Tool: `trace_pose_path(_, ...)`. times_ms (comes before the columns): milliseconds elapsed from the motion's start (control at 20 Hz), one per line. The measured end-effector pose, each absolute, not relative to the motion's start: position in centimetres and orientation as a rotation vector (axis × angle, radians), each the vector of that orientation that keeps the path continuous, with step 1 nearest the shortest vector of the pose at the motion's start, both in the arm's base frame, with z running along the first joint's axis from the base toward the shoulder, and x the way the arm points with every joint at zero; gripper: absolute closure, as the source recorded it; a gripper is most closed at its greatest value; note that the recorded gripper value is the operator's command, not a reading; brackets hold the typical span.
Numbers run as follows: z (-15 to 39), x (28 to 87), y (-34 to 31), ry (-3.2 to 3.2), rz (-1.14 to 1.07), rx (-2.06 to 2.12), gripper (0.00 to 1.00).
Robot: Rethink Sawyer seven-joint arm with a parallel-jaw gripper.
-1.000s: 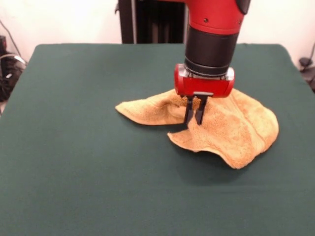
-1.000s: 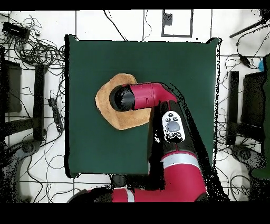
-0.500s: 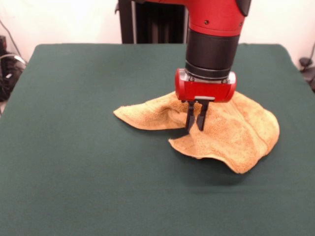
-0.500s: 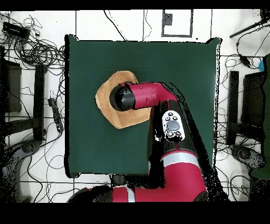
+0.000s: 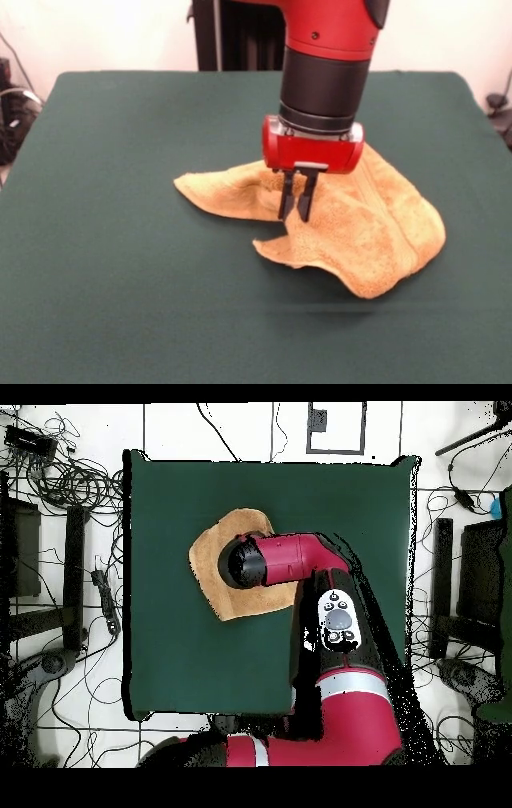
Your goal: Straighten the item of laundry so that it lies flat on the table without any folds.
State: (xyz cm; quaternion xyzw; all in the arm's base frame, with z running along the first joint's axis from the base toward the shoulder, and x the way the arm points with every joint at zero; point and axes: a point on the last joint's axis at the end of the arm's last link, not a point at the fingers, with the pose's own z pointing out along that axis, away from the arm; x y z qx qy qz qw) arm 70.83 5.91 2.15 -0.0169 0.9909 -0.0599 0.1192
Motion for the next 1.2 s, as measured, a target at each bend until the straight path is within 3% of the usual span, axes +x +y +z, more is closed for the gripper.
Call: trace_pose_path(1200,3.0,72.4,5.0,2.803,-0.260,-0.183,1.00)
